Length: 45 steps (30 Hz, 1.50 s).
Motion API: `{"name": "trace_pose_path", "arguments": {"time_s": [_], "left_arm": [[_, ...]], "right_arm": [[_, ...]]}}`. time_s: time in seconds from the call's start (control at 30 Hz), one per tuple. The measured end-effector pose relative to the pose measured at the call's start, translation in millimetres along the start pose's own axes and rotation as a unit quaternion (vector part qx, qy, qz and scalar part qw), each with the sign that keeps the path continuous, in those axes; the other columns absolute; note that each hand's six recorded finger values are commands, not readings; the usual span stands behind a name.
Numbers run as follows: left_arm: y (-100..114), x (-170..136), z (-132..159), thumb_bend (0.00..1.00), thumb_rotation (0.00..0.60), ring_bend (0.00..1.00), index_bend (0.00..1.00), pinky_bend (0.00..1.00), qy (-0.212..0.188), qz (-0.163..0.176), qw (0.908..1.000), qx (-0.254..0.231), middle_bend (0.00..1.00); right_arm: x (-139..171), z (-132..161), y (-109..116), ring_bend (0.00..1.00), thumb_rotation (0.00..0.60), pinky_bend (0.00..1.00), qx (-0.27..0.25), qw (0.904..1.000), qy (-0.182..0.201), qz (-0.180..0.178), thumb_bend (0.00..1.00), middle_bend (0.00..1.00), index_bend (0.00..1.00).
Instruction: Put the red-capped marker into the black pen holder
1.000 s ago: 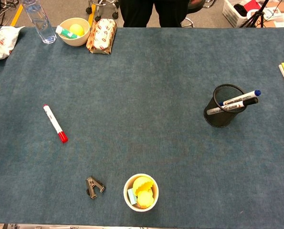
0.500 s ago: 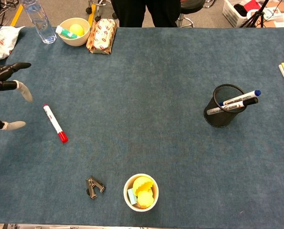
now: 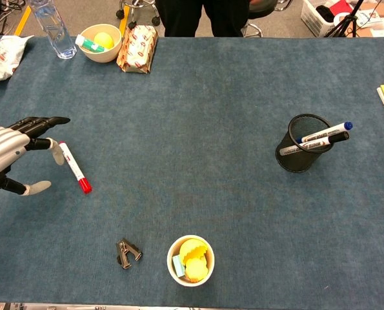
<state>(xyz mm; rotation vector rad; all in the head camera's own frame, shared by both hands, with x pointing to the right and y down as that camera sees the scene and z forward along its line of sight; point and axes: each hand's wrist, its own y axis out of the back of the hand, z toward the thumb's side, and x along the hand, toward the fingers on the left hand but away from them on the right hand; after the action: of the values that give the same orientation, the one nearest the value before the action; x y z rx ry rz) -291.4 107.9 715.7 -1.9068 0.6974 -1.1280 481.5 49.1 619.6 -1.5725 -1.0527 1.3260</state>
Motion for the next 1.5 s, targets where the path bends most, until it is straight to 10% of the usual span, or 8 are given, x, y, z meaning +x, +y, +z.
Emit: {"name": "trace_pose_path", "arguments": {"time_s": [0.83, 1.5], "left_arm": [[-20, 53, 35, 0.26, 0.6, 0.0, 0.42, 0.04, -0.074, -0.045, 0.9962, 0.01, 0.0], [-29, 52, 19, 0.26, 0.6, 0.0, 0.43, 0.04, -0.06, -0.068, 0.9954, 0.032, 0.0]], "right_arm": [[4, -5, -6, 0.31, 0.6, 0.49, -0.01, 0.9999, -0.006, 0.003, 0.3, 0.31, 0.4], [5, -6, -9, 0.31, 0.6, 0.49, -0.015, 0.9998, -0.01, 0.008, 0.3, 0.31, 0.4]]}}
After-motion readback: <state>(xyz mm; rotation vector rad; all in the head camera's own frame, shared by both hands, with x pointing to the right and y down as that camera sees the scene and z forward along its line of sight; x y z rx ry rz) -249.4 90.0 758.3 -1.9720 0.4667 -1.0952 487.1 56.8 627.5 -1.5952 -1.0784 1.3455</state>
